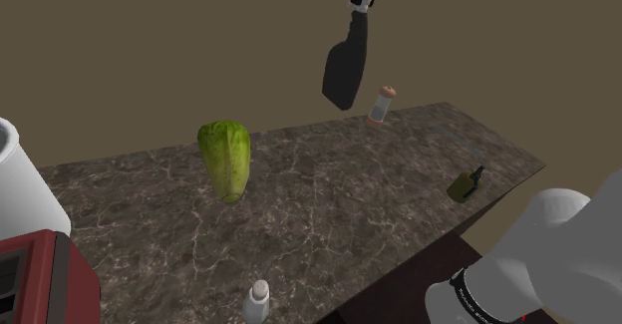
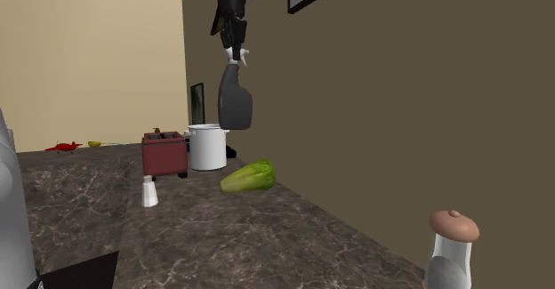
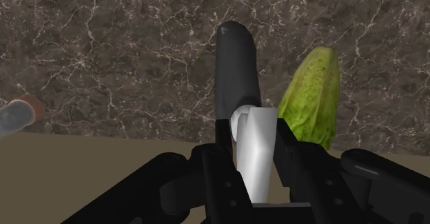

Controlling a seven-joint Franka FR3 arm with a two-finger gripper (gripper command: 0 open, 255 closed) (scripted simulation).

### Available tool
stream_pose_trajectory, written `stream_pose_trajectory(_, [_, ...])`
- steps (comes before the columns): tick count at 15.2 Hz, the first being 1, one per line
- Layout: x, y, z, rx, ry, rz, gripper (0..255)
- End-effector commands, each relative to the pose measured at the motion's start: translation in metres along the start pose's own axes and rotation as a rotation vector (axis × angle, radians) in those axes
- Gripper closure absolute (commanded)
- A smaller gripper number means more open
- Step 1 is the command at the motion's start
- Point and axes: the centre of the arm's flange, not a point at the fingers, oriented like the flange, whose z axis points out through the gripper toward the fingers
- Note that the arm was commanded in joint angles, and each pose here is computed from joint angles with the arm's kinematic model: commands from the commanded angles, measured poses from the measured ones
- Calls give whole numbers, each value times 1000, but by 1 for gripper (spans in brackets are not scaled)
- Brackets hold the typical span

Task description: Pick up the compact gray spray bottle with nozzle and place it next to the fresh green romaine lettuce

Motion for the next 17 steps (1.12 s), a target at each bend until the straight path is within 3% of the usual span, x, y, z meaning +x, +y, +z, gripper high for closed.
stream_pose_trajectory(1, [-1,-28,-6,1,0,1,255])
stream_pose_trajectory(7, [-3,-103,-21,1,0,1,255])
stream_pose_trajectory(17, [-4,-103,31,1,0,1,255])
